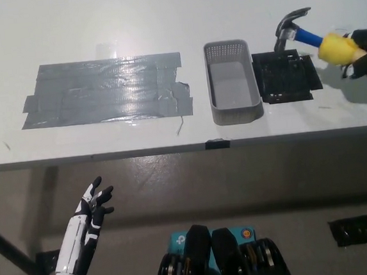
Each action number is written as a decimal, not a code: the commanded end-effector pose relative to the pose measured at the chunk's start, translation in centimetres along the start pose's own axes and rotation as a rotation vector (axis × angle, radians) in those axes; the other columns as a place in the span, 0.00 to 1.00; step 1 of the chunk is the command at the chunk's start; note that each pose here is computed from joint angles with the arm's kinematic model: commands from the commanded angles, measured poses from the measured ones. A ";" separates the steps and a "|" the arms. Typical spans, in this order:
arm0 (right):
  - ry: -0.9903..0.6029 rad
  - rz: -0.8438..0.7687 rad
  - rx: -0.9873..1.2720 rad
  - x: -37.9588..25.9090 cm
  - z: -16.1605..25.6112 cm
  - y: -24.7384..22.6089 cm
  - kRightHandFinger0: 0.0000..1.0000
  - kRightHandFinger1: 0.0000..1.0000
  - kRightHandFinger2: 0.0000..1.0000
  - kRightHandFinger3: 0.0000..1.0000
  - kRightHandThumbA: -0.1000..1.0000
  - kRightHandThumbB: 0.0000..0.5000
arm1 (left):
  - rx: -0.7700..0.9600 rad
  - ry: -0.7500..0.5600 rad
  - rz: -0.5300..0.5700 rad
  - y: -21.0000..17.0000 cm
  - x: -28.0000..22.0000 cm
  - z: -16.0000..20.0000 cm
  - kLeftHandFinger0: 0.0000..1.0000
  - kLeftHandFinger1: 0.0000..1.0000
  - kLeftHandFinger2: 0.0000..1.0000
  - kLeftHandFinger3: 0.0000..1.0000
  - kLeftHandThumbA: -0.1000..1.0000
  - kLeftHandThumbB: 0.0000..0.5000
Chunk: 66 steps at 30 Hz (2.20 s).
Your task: The robot picks the hammer with right hand and hits the black area on the desk and places it back.
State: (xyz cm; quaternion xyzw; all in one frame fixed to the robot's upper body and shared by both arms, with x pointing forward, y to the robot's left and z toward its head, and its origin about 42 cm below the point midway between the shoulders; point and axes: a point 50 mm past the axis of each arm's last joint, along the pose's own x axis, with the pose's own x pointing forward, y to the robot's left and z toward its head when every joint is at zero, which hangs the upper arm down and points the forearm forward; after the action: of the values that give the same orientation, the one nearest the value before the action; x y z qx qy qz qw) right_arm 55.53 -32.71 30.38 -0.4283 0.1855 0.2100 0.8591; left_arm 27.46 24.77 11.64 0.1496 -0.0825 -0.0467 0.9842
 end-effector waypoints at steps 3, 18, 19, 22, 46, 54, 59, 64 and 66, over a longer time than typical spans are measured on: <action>-0.077 -0.115 0.285 2.1 0.7 0.9 0.09 0.61 0.92 0.99 0.00 0.28 | 0.027 -0.060 -0.007 0.6 0.1 1.3 0.86 0.92 0.88 1.00 1.00 0.00; -0.138 -0.411 0.748 5.0 -2.1 6.4 0.70 0.88 1.00 1.00 0.22 0.41 | 0.040 -0.099 -0.010 0.7 0.4 1.6 0.81 0.87 0.84 1.00 1.00 0.00; -0.188 -0.407 0.743 5.0 -2.0 6.4 1.00 1.00 1.00 1.00 0.38 0.47 | 0.036 -0.101 -0.013 0.7 0.5 1.6 0.80 0.86 0.84 1.00 0.99 0.00; -0.221 -0.383 0.594 4.7 -1.3 5.8 1.00 1.00 1.00 1.00 0.61 0.64 | 0.039 -0.092 -0.013 0.7 0.5 1.6 0.80 0.87 0.83 1.00 1.00 0.00; -0.518 -1.220 0.215 -2.9 4.6 -3.0 1.00 1.00 1.00 1.00 1.00 0.64 | 0.047 -0.112 -0.004 1.0 0.9 1.7 0.82 0.89 0.87 0.96 0.99 0.00; -0.693 -1.412 0.242 -10.1 6.2 -6.5 1.00 1.00 1.00 1.00 1.00 0.65 | 0.051 -0.112 -0.003 0.9 1.3 1.8 0.84 0.92 0.91 1.00 1.00 0.00; -0.934 -1.377 0.150 -15.5 9.4 -2.5 1.00 1.00 1.00 1.00 1.00 0.74 | 0.030 -0.127 0.009 0.8 2.2 2.1 0.86 0.93 0.94 1.00 1.00 0.02; -1.181 -1.265 0.126 -19.5 10.9 6.1 1.00 1.00 1.00 1.00 1.00 0.73 | 0.027 -0.136 0.012 0.8 3.1 2.7 1.00 1.00 1.00 1.00 1.00 0.12; -1.230 -1.225 0.118 -20.3 10.5 10.4 1.00 1.00 1.00 1.00 1.00 0.67 | 0.041 -0.151 0.008 0.7 3.8 2.9 1.00 1.00 1.00 1.00 1.00 0.17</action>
State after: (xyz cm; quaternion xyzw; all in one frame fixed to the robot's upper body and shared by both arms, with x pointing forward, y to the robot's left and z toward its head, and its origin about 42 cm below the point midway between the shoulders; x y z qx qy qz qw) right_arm 49.05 -29.10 33.07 -0.2781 -0.2986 -0.1663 0.8977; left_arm 27.91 24.69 11.75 0.1557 -0.0839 -0.0496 0.9830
